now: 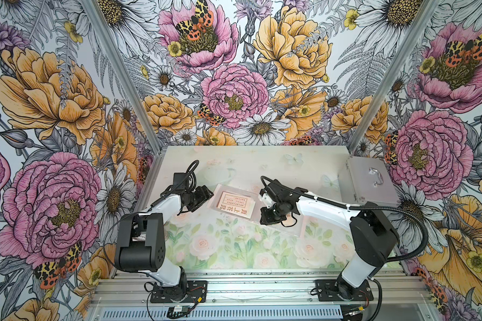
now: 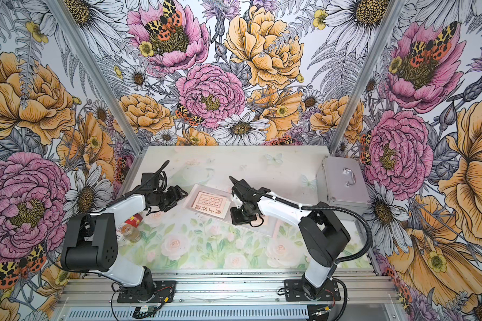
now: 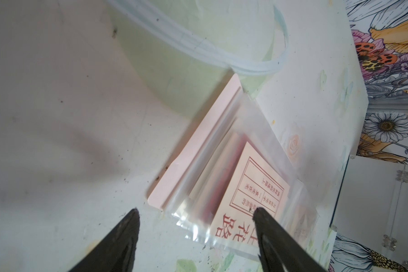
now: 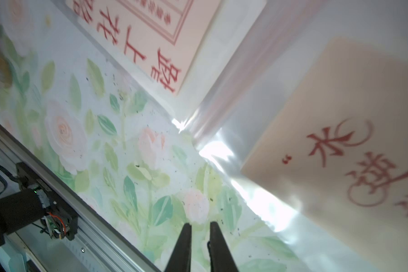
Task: Place the photos into the photo albums
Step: Adjust the photo album at the center of the board, then close the photo album at the center of the board.
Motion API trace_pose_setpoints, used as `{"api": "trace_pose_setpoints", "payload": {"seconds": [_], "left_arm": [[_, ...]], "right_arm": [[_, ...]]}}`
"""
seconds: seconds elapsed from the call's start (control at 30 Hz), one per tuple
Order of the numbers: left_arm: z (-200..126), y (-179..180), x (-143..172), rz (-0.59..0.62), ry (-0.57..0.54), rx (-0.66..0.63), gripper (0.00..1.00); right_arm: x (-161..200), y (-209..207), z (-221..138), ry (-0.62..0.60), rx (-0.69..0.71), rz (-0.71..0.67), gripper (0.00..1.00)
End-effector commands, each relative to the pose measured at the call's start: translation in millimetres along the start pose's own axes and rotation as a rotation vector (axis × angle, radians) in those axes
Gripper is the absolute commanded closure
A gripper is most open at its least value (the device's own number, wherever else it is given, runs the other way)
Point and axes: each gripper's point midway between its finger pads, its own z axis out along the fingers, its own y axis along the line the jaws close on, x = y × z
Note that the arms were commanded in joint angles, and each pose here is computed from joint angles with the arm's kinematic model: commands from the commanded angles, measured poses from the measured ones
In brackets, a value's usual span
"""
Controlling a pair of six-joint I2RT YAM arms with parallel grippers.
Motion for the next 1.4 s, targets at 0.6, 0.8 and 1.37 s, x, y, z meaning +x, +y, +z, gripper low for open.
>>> {"api": "trace_pose_setpoints", "payload": {"seconds": [0.6, 0.8, 1.37], "left_arm": [[38.9, -26.6, 27.0, 0.053, 0.134, 0.143, 0.24], [28.1, -41.2, 19.5, 0.063, 0.089, 0.171, 0.25], [1.9, -137.6, -23.4, 0.285, -0.067, 0.153, 0.27]], "right_arm": [[-85.8, -115.6, -7.6, -0.239, 0.250, 0.176, 0.85], [-82.8, -93.4, -17.7, -0.280, 0.056, 0.254, 0.82], [-80.3, -99.3, -6.4, -0.713, -0.366, 0.973, 0.56]]}}
